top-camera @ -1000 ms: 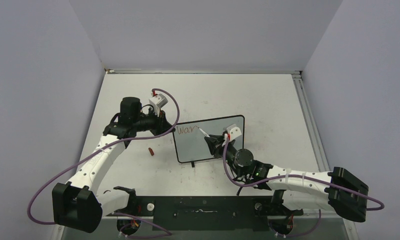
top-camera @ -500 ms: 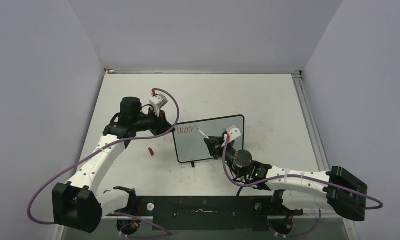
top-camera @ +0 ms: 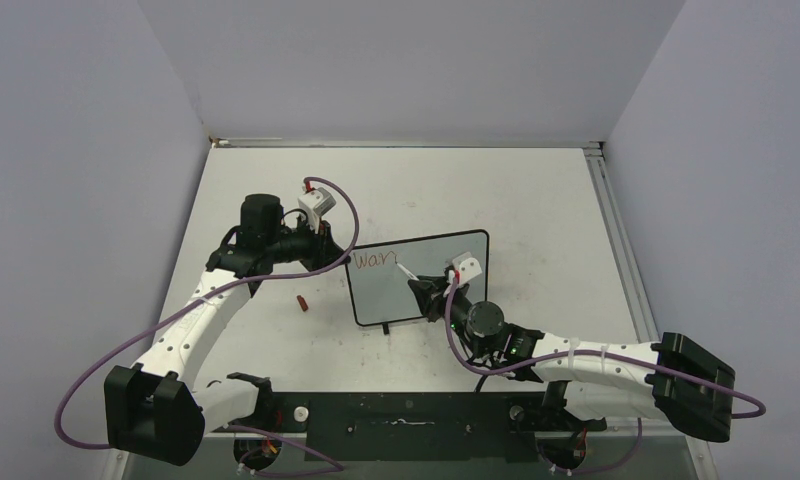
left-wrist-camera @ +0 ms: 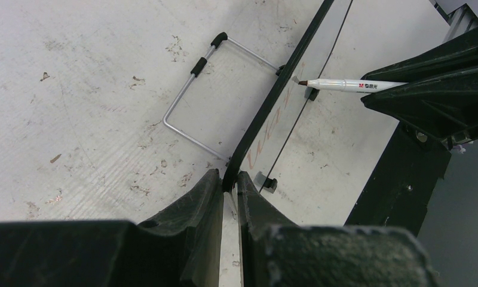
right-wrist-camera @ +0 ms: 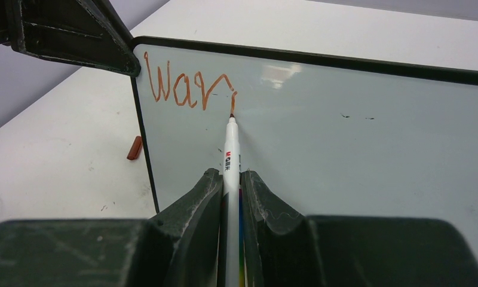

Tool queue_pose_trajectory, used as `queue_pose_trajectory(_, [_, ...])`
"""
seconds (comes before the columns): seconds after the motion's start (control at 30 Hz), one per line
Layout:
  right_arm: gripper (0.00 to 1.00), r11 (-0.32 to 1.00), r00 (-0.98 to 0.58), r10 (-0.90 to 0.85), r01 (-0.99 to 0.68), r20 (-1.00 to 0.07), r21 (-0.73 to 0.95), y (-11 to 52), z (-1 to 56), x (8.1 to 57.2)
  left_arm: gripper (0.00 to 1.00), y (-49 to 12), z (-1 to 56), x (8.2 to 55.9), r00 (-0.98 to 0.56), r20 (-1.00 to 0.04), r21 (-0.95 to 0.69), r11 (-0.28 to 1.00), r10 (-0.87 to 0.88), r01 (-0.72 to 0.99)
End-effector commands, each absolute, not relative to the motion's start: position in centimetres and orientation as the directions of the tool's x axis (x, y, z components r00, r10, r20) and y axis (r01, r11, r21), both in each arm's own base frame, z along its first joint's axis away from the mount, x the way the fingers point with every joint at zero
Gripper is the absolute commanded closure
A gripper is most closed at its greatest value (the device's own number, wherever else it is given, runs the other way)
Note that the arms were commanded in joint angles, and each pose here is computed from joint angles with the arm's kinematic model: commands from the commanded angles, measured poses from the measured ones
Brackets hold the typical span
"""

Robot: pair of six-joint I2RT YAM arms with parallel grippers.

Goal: Write a sentence on the whiteboard

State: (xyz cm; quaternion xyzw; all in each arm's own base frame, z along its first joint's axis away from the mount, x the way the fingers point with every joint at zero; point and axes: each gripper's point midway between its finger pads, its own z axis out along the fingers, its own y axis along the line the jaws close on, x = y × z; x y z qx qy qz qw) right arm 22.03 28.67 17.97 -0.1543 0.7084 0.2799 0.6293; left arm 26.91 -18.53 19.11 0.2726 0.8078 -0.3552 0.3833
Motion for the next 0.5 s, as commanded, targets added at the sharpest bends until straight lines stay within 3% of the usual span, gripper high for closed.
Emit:
queue_pose_trajectory(0.0, [0.95,0.802,-0.116,0.184,-0.557,-0.976,0.217,28.6,20.1,22.6,1.0,-17.8,18.3,27.0,-0.572,-0.799,-0.351,0.63,0.185,0.693])
queue_pose_trajectory(0.47, [0.95,0.827,-0.054,0.215,-0.521,-0.975,0.211,27.9,22.2,23.4,1.0,-17.8,18.3,27.0,-0.573,-0.798,-0.352,0.63,0.184,0.692])
